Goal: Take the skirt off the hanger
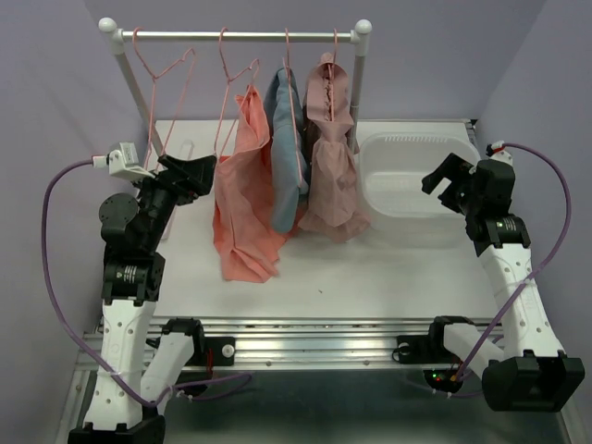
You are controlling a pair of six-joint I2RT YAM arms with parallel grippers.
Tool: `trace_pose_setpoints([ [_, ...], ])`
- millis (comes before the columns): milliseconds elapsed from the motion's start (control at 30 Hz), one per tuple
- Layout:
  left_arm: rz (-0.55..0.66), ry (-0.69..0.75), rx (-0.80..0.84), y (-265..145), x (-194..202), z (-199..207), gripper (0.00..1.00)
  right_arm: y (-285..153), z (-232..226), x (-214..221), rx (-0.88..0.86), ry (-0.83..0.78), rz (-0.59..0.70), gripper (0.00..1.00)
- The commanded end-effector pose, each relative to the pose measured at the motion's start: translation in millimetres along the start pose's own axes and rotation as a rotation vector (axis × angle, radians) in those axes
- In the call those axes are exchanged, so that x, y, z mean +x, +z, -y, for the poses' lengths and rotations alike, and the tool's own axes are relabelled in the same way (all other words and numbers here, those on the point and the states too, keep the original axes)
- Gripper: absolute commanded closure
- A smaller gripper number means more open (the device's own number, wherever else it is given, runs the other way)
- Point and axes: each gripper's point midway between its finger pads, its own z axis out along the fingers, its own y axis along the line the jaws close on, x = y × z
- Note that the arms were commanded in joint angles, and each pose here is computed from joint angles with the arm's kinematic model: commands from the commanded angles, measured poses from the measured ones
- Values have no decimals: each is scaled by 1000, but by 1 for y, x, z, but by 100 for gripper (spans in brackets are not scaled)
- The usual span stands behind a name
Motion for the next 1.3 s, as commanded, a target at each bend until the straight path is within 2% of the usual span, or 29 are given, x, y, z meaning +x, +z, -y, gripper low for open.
trace_pose_setpoints([
  [0, 17, -2, 13, 2, -4, 2, 1, -6, 2, -10, 11, -10, 33, 0],
  [133, 32, -11, 11, 4, -9, 4, 1, -6, 5, -9, 41, 0, 11, 0],
  [333, -15, 4, 137, 18, -17, 35, 1, -4, 14, -15, 107, 16, 28, 0],
  [400, 19, 16, 192, 23, -32, 57, 1, -4, 12, -17, 100, 20, 31, 0],
  [433, -14, 23, 228, 30, -22, 71, 1, -3, 11, -14, 95, 22, 16, 0],
  [500, 34, 44, 254, 33, -38, 101, 1, -3, 5, -13, 64, 12, -2, 0],
  [567, -35, 79, 288, 48, -16, 126, 1, -1, 2, -13, 48, 10, -5, 0],
  [600, 4, 81, 295, 48, -33, 142, 1, -2, 1, -14, 43, 11, -3, 0],
  [833, -12, 157, 408, 84, -27, 220, 1, -7, -5, -20, 11, -4, 16, 0],
  [900, -11, 189, 368, 101, -22, 230, 1, -7, -8, -17, -6, -6, 5, 0],
  [933, -47, 214, 347, 118, -4, 229, 1, -7, -9, -16, -12, -6, 0, 0],
  [967, -20, 220, 362, 119, -15, 240, 1, -7, -10, -14, -18, -6, -6, 0],
  [1033, -49, 262, 346, 138, 7, 244, 1, -6, -8, -12, -16, -12, -9, 0],
  [1100, -32, 285, 348, 142, 3, 254, 1, -4, -7, -10, -16, -15, -9, 0],
  [1267, -25, 367, 215, 170, 22, 250, 1, 0, -3, -3, -9, -22, -23, 0],
])
